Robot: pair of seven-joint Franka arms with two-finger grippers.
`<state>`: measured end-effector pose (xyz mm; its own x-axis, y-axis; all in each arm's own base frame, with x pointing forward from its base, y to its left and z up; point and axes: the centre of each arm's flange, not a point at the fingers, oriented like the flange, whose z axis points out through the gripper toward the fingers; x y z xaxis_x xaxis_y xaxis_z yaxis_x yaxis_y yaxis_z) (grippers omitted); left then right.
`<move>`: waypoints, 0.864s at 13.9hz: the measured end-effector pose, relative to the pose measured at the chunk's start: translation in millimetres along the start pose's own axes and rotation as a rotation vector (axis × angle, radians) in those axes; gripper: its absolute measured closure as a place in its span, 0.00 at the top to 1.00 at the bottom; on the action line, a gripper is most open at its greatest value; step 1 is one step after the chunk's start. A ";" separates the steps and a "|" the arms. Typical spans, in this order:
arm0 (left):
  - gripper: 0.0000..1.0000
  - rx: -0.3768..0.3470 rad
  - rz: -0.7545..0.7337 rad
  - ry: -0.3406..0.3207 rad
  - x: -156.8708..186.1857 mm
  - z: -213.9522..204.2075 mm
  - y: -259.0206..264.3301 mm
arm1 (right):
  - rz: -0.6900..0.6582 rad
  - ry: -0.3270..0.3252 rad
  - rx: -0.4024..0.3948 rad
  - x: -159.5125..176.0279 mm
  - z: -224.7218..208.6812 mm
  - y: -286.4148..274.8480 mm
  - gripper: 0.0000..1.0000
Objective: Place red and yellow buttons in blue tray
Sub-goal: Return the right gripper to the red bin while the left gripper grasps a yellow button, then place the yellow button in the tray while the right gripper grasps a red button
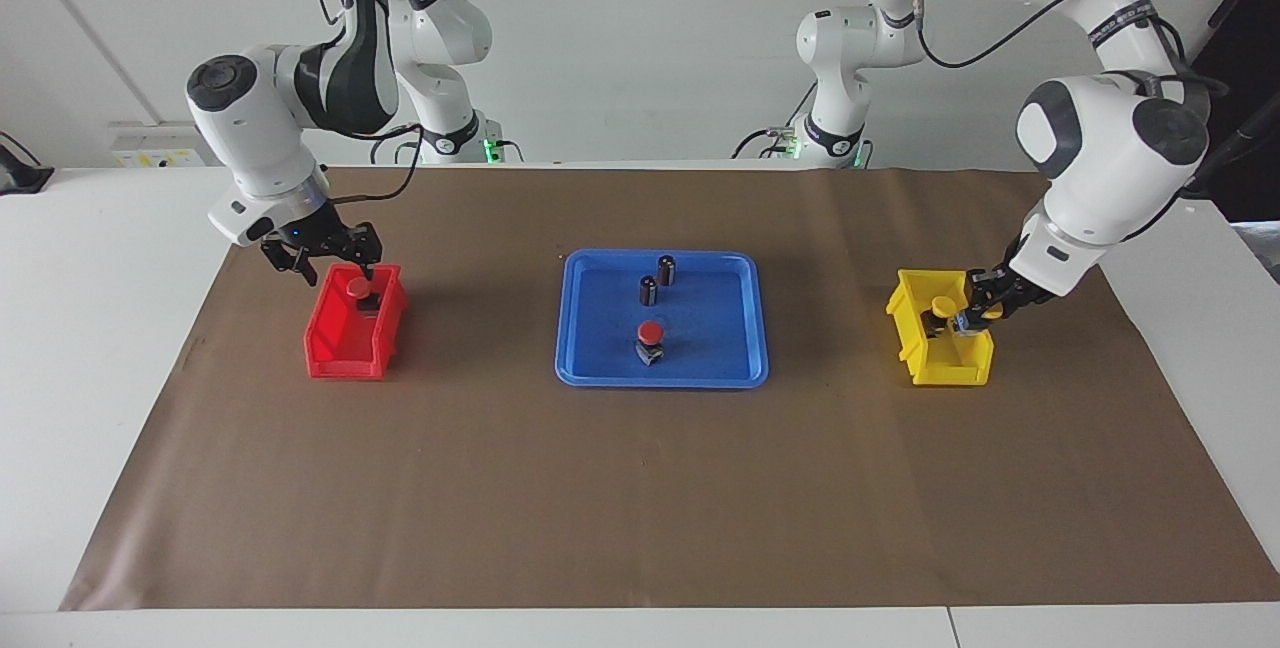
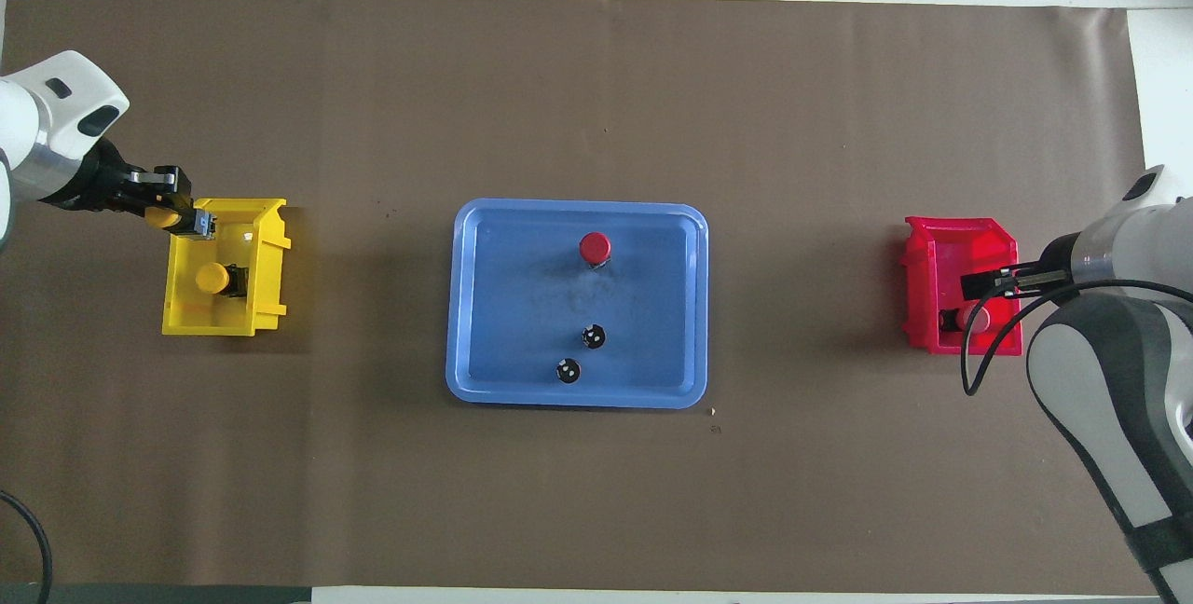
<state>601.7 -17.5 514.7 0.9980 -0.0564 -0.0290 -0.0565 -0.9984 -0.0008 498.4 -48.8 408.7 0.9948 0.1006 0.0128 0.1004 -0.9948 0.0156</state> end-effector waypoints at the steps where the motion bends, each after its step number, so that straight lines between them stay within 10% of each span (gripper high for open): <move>1: 0.42 -0.009 -0.017 0.016 0.1 -24.4 8.1 | 0.001 0.002 0.000 -2.3 6.7 2.3 0.82; 12: 0.42 -0.045 -0.201 0.058 -66.3 65.2 318.5 | 0.021 0.002 0.000 -20.4 52.4 13.1 0.74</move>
<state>515.7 -331.5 451.2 0.9891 0.1452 0.0247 0.1440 -0.9886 0.0443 480.1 -64.6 356.3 0.9967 0.0794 0.0147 0.0792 -0.9967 0.0149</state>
